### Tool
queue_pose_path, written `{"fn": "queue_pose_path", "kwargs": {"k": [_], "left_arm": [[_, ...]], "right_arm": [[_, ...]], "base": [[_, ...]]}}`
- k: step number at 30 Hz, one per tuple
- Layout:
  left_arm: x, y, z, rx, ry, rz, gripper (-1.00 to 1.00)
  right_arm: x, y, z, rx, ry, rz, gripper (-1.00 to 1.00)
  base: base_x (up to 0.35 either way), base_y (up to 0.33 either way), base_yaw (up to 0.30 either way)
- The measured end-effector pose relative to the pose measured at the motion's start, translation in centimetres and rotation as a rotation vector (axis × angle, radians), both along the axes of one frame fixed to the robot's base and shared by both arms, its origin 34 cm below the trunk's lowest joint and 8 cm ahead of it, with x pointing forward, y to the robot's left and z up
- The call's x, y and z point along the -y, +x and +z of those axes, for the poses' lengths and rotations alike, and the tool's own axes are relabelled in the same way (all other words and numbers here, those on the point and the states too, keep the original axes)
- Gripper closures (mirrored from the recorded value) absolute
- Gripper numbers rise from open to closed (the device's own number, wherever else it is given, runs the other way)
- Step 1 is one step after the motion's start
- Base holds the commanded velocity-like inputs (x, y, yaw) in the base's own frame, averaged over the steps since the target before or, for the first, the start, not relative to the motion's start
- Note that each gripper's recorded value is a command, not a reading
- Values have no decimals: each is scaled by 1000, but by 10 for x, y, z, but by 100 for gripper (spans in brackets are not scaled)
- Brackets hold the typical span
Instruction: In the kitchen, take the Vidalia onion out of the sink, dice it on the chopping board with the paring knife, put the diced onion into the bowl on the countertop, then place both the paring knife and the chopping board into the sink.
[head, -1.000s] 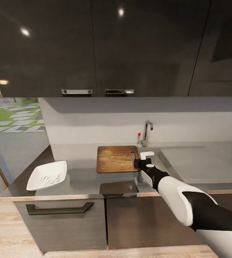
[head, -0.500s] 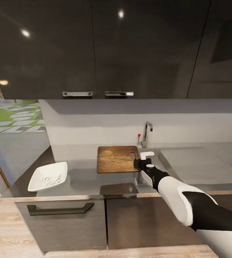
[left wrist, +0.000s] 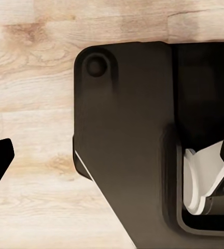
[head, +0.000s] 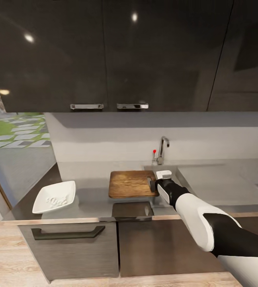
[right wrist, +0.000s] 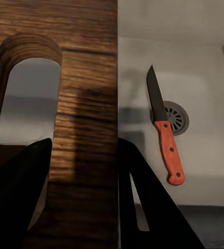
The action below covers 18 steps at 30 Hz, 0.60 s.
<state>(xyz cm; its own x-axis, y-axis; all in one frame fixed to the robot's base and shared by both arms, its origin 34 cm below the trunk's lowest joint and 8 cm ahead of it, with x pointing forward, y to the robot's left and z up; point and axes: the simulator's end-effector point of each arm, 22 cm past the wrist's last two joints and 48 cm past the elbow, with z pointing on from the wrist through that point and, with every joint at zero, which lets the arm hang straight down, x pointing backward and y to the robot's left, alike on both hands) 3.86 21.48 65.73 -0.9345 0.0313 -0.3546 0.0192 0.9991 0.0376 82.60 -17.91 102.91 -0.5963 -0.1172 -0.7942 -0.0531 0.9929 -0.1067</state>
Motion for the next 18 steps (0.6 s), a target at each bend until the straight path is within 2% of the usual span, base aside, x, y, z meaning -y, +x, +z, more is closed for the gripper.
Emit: {"fn": "queue_pose_path", "kwargs": {"k": [2, 5, 10, 18], "left_arm": [[0, -1, 2, 0, 0, 0, -100], [0, -2, 4, 1, 0, 0, -100], [-1, -1, 5, 5, 1, -1, -100], [-1, -2, 5, 5, 1, -1, -100]], "right_arm": [[0, -5, -4, -35, 13, -7, 100], [-4, -10, -5, -62, 65, -28, 100], [-4, -10, -3, -67, 76, -33, 100], [-3, -10, -2, -68, 83, -37, 100]], "base": [[0, 0, 0], [0, 0, 0], [19, 0, 0], [302, 0, 0]]}}
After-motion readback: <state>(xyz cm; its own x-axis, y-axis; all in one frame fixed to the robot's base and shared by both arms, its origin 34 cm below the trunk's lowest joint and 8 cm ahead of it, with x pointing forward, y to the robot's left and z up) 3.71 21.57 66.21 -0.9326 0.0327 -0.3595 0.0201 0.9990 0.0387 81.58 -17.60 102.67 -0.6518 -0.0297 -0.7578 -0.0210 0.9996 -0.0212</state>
